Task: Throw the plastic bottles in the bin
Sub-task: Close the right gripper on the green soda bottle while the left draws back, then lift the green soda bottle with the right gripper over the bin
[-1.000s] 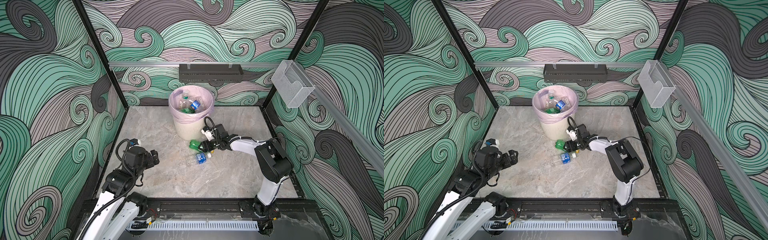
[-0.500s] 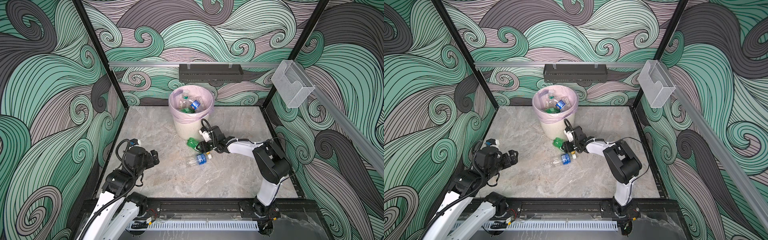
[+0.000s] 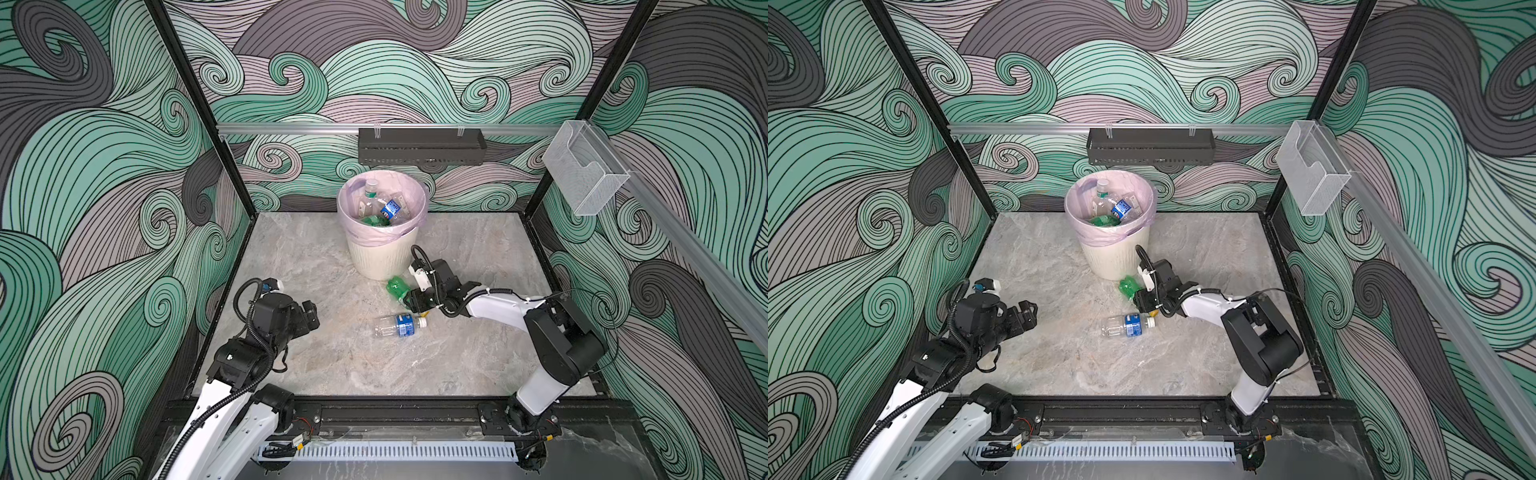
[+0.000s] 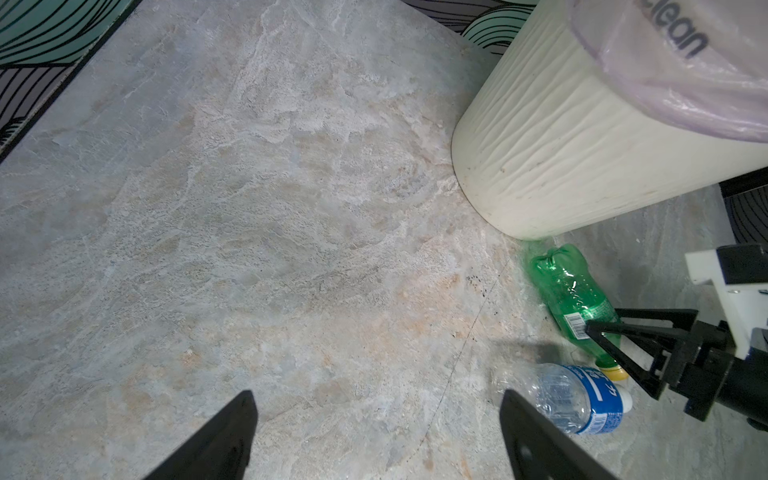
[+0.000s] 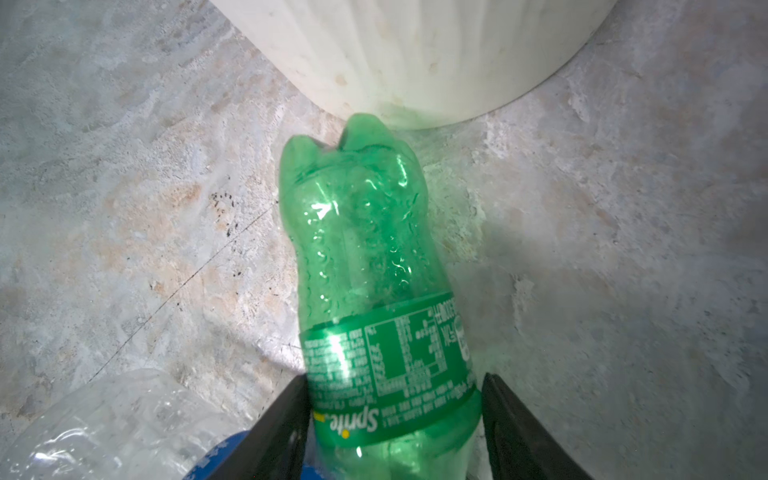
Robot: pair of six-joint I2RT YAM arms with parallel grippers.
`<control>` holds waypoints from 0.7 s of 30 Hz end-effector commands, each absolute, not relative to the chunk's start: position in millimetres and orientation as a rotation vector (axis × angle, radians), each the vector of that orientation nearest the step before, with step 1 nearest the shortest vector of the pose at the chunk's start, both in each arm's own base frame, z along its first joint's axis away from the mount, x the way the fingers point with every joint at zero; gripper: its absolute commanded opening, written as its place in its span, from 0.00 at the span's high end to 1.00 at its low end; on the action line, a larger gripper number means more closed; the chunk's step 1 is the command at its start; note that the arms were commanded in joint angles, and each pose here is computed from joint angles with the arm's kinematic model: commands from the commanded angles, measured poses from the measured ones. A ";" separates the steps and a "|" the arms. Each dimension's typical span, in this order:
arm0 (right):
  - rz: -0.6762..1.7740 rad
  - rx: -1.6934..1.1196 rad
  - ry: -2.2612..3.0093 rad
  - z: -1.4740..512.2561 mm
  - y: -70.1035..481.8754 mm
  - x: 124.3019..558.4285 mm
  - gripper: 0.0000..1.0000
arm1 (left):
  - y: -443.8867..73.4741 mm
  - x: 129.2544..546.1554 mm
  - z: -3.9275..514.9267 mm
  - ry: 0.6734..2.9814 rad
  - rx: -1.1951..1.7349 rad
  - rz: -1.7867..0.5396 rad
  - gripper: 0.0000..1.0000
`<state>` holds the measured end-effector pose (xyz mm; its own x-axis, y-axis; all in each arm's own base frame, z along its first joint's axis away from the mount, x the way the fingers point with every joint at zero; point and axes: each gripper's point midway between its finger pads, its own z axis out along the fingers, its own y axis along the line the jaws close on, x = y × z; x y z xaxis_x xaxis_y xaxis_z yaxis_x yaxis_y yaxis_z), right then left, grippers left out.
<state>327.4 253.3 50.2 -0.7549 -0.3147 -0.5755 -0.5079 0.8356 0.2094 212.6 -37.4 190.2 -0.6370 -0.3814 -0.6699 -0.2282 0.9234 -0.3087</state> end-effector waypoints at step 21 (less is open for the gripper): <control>0.376 -0.540 2.479 24.9 251.3 363.5 0.33 | -29.6 212.0 196.8 2.257 -0.460 -0.220 0.07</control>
<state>356.3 263.8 22.7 -0.7613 -0.3233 -0.5620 -0.4928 0.8519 0.1774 213.6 -36.9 191.8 -0.6295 -0.3837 -0.6757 -0.2290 0.9225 -0.3106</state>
